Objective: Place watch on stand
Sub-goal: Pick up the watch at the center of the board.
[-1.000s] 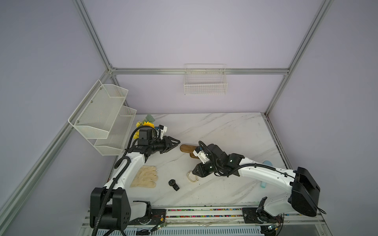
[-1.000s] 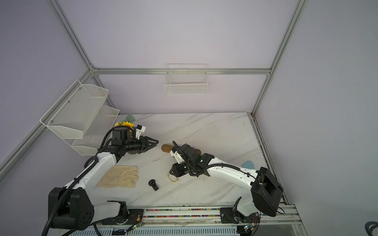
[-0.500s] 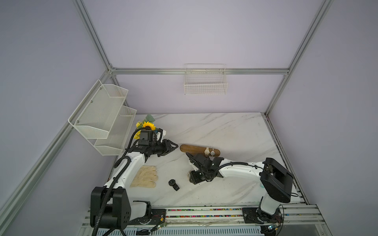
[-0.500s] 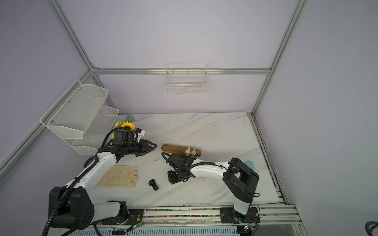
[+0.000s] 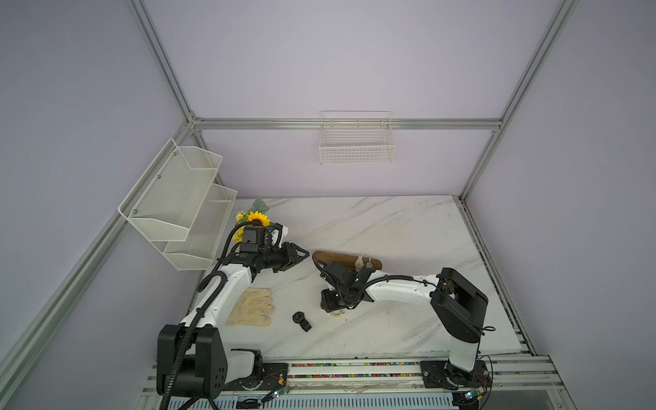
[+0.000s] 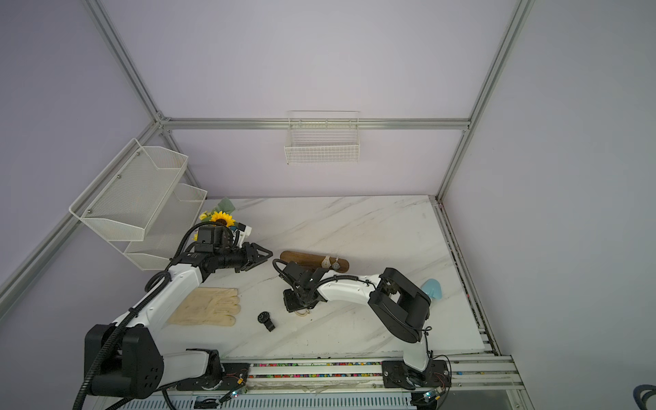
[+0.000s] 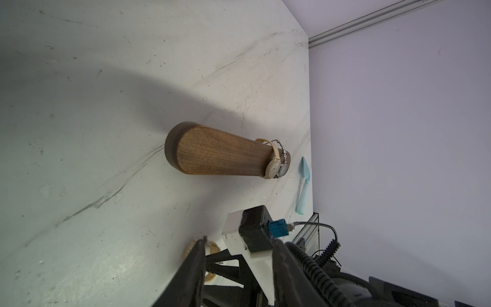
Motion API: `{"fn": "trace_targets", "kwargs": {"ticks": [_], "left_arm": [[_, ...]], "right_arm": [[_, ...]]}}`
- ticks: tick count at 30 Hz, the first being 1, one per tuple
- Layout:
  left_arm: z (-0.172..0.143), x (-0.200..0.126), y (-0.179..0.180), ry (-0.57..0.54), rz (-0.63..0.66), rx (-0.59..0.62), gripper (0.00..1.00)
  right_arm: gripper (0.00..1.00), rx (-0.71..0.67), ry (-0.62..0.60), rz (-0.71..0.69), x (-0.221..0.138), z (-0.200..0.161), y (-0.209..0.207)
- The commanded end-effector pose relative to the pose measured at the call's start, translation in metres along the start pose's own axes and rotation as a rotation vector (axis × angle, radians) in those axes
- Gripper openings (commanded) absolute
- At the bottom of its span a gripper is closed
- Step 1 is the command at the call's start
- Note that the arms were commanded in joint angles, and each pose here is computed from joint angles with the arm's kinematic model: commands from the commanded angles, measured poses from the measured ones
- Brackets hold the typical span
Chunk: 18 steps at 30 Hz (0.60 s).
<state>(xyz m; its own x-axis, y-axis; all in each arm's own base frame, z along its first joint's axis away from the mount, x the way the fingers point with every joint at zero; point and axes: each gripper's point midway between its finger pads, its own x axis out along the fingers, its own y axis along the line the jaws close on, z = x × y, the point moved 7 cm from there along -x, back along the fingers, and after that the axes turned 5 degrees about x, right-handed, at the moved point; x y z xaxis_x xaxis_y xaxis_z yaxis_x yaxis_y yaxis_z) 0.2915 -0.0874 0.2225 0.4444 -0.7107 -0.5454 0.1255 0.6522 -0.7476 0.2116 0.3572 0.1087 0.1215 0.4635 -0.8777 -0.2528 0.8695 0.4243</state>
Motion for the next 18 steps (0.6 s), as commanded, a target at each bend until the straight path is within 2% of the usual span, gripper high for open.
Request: {"fn": "trace_targets", "kwargs": {"ticks": [1,8,18], "left_arm": [[0.01,-0.005,-0.007,-0.02,-0.017,0.051,0.41],[0.009,-0.005,-0.006,-0.018,-0.017,0.051,0.41],[0.01,-0.005,-0.005,-0.017,-0.018,0.054,0.41]], "right_arm": [[0.38,0.049,0.0,-0.017,0.002,0.006,-0.004],[0.37,0.058,-0.019,-0.074,0.009,0.02,-0.014],[0.28,0.056,-0.009,-0.072,0.013,0.023,-0.018]]}}
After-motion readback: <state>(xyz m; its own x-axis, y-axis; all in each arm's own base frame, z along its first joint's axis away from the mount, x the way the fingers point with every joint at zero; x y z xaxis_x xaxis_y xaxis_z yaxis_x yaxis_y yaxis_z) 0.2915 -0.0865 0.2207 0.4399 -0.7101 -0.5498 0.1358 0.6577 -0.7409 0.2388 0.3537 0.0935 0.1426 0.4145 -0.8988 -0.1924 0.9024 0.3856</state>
